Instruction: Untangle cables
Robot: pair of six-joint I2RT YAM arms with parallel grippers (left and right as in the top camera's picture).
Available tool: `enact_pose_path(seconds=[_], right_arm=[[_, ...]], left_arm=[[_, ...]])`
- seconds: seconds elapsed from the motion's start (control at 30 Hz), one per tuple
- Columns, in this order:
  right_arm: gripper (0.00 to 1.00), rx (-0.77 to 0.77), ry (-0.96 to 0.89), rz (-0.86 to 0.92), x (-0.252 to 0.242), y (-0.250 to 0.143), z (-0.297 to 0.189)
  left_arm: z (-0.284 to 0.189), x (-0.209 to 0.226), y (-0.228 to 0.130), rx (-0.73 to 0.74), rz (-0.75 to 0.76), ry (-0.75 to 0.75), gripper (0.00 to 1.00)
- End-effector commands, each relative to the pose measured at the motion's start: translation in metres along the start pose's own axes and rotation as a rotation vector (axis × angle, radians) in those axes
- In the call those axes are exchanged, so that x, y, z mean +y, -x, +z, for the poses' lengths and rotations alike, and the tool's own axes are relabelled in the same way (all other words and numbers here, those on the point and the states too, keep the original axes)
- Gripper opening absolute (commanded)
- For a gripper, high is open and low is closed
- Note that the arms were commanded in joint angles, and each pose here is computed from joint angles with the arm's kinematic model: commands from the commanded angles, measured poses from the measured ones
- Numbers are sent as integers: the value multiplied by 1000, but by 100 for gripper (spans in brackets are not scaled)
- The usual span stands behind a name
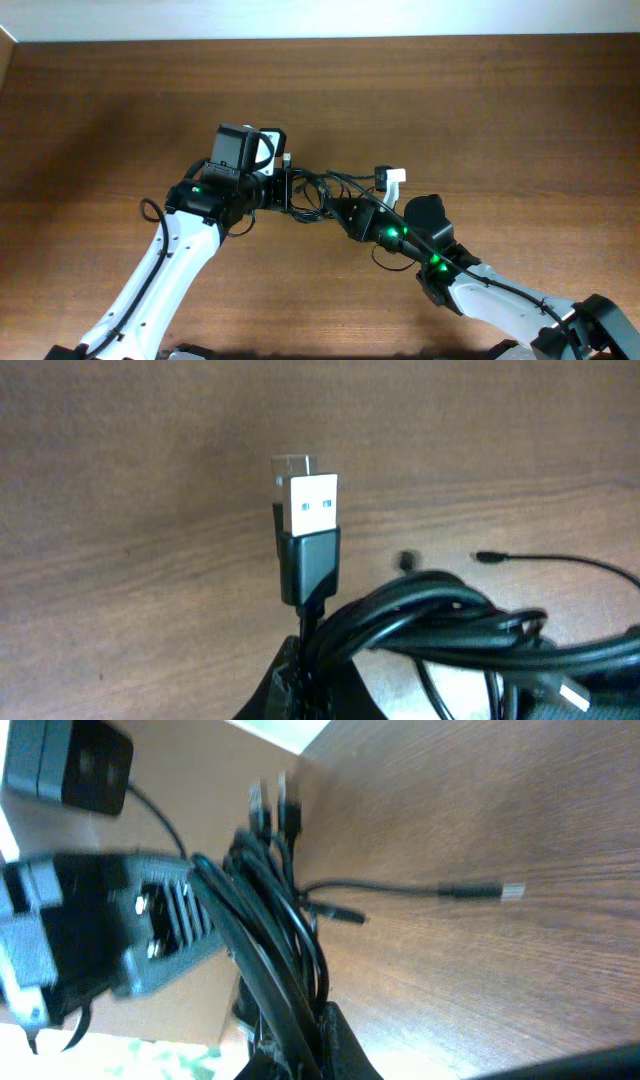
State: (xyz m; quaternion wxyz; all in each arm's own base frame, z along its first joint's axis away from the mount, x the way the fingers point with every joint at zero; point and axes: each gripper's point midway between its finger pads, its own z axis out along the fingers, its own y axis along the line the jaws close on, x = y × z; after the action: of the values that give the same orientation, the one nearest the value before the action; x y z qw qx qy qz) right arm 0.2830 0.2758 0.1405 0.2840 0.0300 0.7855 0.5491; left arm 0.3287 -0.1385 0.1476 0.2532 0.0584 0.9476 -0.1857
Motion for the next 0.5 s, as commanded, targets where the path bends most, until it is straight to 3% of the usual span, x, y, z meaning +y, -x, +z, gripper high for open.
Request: enact_pose_path(seconds=[0.0, 0.1, 0.2, 0.3, 0.37, 0.4, 0.47], right_arm=[[4, 225, 169, -93, 22, -46, -10], [4, 205, 528, -357, 99, -42, -35], [4, 161, 551, -394, 104, -31, -40], [4, 19, 375, -306, 60, 21, -40], [8, -67, 107, -119, -5, 47, -35], [19, -68, 12, -52, -29, 45, -34], [16, -37, -130, 48, -64, 32, -36]], left_arm=[[-16, 31, 45, -185, -84, 121, 0], [-15, 30, 44, -182, -109, 117, 0], [-14, 26, 37, -152, -111, 92, 0], [-12, 26, 27, -107, -111, 90, 0], [-12, 20, 28, -108, -108, 55, 0], [-12, 20, 29, -111, -108, 55, 0], [-12, 20, 30, -116, -107, 55, 0]])
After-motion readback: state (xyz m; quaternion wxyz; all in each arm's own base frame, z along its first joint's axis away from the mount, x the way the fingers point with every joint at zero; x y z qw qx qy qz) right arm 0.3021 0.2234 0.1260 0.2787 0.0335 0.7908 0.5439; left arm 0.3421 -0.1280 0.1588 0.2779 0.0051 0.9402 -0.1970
